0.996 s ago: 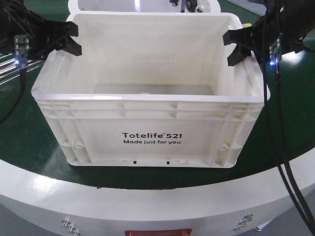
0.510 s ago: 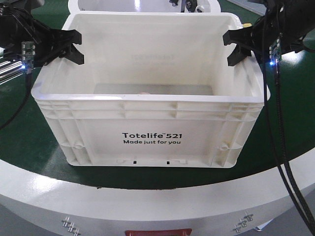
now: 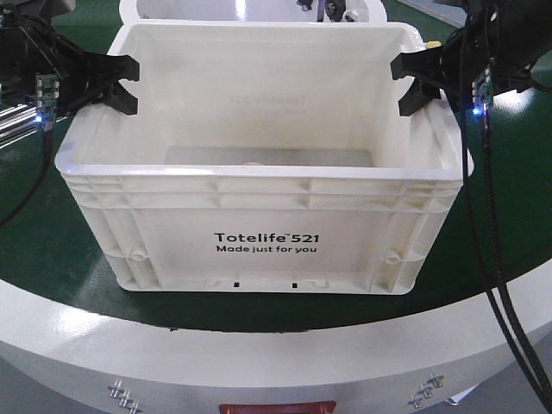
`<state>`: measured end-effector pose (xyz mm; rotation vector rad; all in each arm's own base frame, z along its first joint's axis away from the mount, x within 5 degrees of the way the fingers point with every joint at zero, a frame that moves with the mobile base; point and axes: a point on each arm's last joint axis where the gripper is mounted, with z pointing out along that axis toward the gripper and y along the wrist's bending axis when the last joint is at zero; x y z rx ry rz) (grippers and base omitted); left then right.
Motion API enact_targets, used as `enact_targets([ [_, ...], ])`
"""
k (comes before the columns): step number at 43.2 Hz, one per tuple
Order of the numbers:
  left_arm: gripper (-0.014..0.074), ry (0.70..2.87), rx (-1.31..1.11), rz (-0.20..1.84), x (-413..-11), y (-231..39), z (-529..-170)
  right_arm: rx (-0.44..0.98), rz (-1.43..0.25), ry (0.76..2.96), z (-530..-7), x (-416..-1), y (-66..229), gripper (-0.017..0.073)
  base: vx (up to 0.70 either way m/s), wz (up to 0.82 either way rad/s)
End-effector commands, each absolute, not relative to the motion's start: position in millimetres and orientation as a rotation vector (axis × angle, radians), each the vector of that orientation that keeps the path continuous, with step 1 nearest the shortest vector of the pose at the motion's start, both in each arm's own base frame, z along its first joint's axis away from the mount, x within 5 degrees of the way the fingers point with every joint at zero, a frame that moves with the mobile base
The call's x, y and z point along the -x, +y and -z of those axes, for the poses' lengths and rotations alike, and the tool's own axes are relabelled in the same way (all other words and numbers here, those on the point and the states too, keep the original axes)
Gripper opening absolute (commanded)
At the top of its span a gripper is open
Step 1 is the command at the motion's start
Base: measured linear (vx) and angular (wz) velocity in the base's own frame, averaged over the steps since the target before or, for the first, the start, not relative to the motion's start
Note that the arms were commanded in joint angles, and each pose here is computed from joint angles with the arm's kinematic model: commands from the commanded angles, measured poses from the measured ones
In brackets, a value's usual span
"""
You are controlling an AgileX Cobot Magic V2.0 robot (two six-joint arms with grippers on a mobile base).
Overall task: Place moving items into box and shelve
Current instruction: 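Close both grippers on the tote's side rims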
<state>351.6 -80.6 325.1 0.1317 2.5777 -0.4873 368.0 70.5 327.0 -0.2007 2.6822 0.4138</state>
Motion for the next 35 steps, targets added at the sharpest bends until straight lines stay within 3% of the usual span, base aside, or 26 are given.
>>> enact_targets([
  [1,-0.0006,2.459,-0.110,0.628,-340.6,-89.7,-357.7,0.197,-0.586,2.576,-355.2,-359.0,82.7,-0.0004,0.00,0.00],
  [16,-0.0006,2.378,-0.146,0.633,-332.5,-89.2,-391.1,0.185,-0.644,2.470,-383.2,-343.6,84.0,-0.0004,0.00,0.00],
  [17,-0.0006,2.335,-0.184,0.684,-327.2,-92.2,-418.3,0.191,-0.684,2.388,-409.3,-323.7,83.8,-0.0003,0.00,0.00],
  [35,-0.0003,2.293,-0.189,0.784,-319.2,-96.9,-434.9,0.206,-0.726,2.278,-442.5,-293.3,82.6,-0.0003,0.00,0.00],
])
